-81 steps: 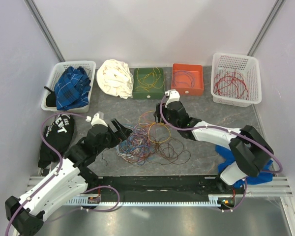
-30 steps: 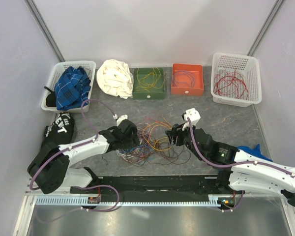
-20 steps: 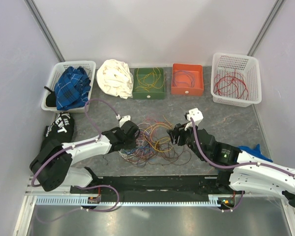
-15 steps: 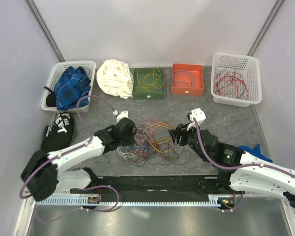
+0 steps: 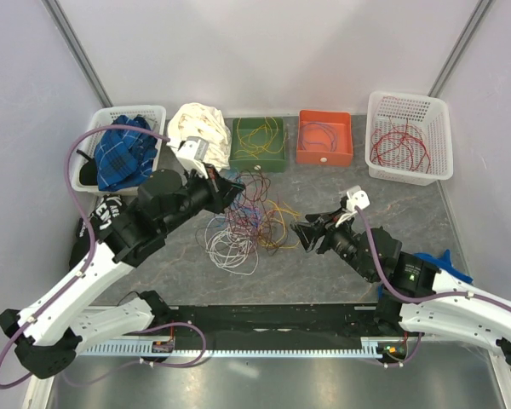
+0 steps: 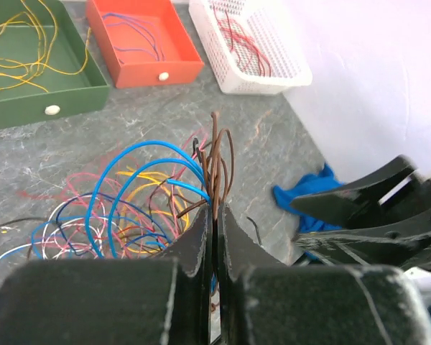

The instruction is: Untangle the cables

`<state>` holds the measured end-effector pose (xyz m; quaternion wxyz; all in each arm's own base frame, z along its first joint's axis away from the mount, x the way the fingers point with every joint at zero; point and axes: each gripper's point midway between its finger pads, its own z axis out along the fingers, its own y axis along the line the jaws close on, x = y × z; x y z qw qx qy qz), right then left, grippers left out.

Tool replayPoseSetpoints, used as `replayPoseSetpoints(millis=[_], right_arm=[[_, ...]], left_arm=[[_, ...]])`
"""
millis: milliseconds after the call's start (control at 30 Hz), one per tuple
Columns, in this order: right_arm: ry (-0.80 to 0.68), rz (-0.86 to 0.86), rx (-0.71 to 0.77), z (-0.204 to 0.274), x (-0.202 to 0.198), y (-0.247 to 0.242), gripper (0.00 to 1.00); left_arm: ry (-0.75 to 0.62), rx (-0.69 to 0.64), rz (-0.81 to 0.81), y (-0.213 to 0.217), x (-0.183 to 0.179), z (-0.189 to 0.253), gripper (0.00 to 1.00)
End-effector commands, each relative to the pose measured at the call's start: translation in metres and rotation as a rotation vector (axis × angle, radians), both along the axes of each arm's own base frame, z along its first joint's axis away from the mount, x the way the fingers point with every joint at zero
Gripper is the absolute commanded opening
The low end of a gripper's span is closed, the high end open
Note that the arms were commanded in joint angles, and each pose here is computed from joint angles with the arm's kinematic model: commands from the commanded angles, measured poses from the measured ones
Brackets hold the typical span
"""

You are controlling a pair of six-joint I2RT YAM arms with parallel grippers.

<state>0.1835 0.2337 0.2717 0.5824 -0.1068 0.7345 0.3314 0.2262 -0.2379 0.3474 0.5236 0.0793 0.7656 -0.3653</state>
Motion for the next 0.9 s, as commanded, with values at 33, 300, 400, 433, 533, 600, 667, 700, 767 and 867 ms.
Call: replayPoseSetpoints(millis=[33,300,400,433,533,600,667,700,767,867], right_arm=[[-0.105,0.078,0.115,0.046,-0.007,0.012,0.62],[-0.139,0.193,0.171,0.054,-0.012,0.046,0.78],[-0.139,0.258,0.198,0.055,-0.017,0.063,0.78],[-0.138,0.273,0.207,0.056,-0.019,0.067,0.78],[-0.151,0.322,0.227,0.058,-0.022,0.079,0.76],[-0.148,0.332,0.209,0.051,-0.02,0.086,0.71],[-0.143,0.316,0.183,0.042,-0.017,0.086,0.67],[-0.139,0.295,0.173,0.037,-0.013,0.084,0.66],[-0.125,0.274,0.144,0.022,-0.011,0.081,0.66],[-0.1,0.253,0.071,-0.001,-0.007,0.077,0.65]], left_arm=[[-0.058,0.084,-0.093,-0.01,-0.002,-0.004,0.02],[-0.031,0.122,-0.08,-0.011,0.004,-0.028,0.02],[0.002,0.124,-0.09,-0.017,0.005,-0.038,0.02],[0.012,0.12,-0.09,-0.019,0.006,-0.04,0.02],[0.013,0.109,-0.088,-0.02,0.007,-0.039,0.02],[0.01,0.1,-0.086,-0.02,0.007,-0.036,0.02],[0.004,0.086,-0.106,-0.022,0.004,-0.031,0.02],[0.002,0.086,-0.108,-0.022,0.003,-0.03,0.02],[-0.005,0.083,-0.11,-0.023,0.003,-0.027,0.02],[-0.007,0.08,-0.116,-0.022,0.002,-0.026,0.02]])
